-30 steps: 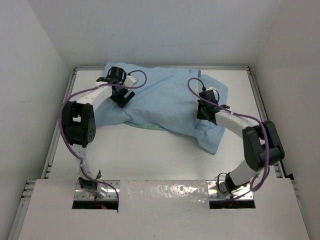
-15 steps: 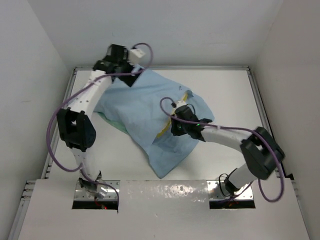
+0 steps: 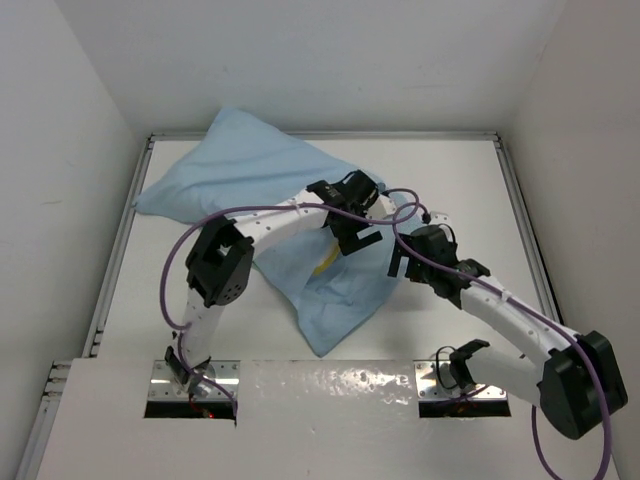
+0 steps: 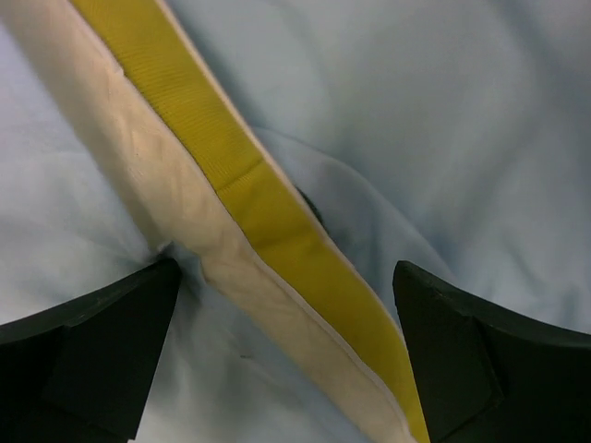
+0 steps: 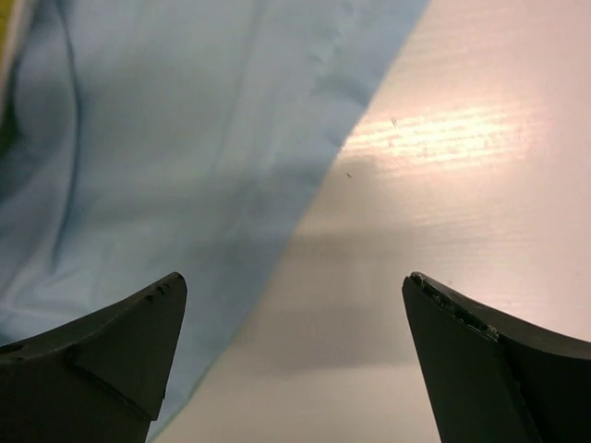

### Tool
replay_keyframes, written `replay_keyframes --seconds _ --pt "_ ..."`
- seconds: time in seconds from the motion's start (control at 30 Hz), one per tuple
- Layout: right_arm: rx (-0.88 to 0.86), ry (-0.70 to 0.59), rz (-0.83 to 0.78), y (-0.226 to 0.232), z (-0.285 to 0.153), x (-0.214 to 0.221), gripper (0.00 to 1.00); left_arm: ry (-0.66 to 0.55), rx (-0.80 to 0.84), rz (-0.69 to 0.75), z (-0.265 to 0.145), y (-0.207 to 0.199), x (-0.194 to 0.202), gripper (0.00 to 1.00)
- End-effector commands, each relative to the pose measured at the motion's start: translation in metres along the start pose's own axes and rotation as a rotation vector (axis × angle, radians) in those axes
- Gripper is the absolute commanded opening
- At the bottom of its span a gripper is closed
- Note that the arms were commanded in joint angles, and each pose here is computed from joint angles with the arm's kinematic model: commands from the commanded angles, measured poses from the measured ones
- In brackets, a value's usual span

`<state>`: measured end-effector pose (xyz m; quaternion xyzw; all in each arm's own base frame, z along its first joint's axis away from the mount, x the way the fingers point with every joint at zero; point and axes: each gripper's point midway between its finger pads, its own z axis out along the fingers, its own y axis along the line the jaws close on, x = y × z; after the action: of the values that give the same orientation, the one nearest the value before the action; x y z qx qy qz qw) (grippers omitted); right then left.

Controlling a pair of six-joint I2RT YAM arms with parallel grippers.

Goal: Put the pillow into the pillowcase

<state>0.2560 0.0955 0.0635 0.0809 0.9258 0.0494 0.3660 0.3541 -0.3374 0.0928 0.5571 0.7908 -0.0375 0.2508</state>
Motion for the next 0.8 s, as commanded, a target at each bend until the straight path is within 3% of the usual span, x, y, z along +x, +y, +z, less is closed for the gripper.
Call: replay_keyframes --seconds 0.0,0.03,0.17,0.23,0.27,0.3,0.37,0.43,0.5,0.53,0.6,0.67,0.7,0.77 --pt "0.017 -0.052 0.064 -0.004 -0.005 -0.008 0.99 0.098 -0.255 -0.078 0.014 0.044 0.016 1.0" --pt "0.012 -0.061 0.068 -0.003 -0.005 -0.01 0.99 0.123 -0.365 -0.092 0.013 0.061 0.021 1.0" --pt "-0.049 -0.127 0.082 0.006 -0.008 -0.023 0.94 0.109 -0.498 -0.127 0.009 0.081 0.023 1.0" --pt "-0.105 -0.158 0.094 0.017 -0.01 -0.031 0.89 0.088 -0.516 -0.144 0.005 0.085 0.021 0.85" --pt "-0.122 -0.166 0.095 0.021 -0.01 -0.033 0.8 0.083 -0.513 -0.149 0.004 0.086 0.02 0.73" --pt "-0.158 -0.179 0.099 0.029 -0.009 -0.038 0.74 0.076 -0.508 -0.155 0.0 0.088 0.019 0.45" --pt "-0.198 -0.193 0.108 0.039 -0.008 -0.044 0.58 0.077 -0.491 -0.159 -0.003 0.088 0.022 0.0" --pt "-0.26 -0.199 0.128 0.055 -0.004 -0.052 0.45 0.055 -0.458 -0.159 -0.014 0.091 0.019 0.0" --pt "-0.347 -0.234 0.149 0.078 -0.003 -0.07 0.41 0.023 -0.436 -0.186 -0.023 0.097 0.017 0.0" --pt "-0.392 -0.189 0.155 0.089 0.006 -0.064 0.4 -0.006 -0.408 -0.202 -0.026 0.098 0.013 0.0" --pt "-0.487 -0.228 0.192 0.111 0.009 -0.078 0.4 -0.049 -0.41 -0.238 -0.04 0.111 0.011 0.0" --pt "-0.546 -0.182 0.269 0.121 0.026 -0.075 0.41 -0.096 -0.382 -0.266 -0.049 0.116 0.005 0.0" --pt "-0.608 -0.234 0.283 0.134 0.024 -0.094 0.43 -0.121 -0.372 -0.292 -0.057 0.123 0.005 0.0" --pt "-0.641 -0.18 0.263 0.148 0.043 -0.089 0.48 -0.167 -0.318 -0.32 -0.063 0.123 0.0 0.0"
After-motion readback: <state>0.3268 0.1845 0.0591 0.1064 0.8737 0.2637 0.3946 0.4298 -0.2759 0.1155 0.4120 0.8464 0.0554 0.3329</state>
